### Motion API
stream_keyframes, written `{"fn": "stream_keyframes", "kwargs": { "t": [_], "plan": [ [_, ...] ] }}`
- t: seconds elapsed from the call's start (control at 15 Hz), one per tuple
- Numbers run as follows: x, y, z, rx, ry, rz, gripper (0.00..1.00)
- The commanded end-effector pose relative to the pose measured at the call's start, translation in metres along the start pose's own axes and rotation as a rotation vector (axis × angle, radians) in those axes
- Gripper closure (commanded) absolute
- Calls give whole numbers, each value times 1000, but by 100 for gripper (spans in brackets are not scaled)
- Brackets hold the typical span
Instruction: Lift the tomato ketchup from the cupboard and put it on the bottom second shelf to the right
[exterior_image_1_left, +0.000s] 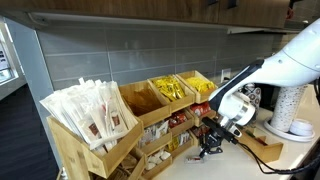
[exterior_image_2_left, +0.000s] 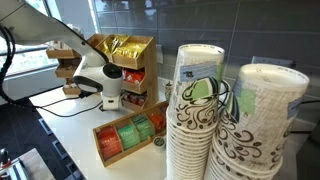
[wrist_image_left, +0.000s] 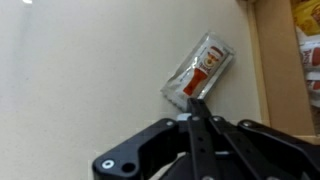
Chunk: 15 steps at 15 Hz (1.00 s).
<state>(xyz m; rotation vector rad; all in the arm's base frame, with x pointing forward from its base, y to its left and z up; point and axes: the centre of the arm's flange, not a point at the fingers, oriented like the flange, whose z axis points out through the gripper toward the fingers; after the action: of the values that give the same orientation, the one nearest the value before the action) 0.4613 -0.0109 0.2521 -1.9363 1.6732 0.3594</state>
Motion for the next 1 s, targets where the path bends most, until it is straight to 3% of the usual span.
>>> {"fn": "stream_keyframes", "kwargs": {
  "t": [0.0,0.13,0.2,0.33,0.93],
  "plan": [
    [0,0,8,2,9,10,100],
    [-3,1,3,4,13,-2,100],
    [-4,1,2,3,12,-4,75],
    [-5,1,3,-2,8,-3,66],
    [-10,-1,16,-37,-33,4,1]
  ]
}}
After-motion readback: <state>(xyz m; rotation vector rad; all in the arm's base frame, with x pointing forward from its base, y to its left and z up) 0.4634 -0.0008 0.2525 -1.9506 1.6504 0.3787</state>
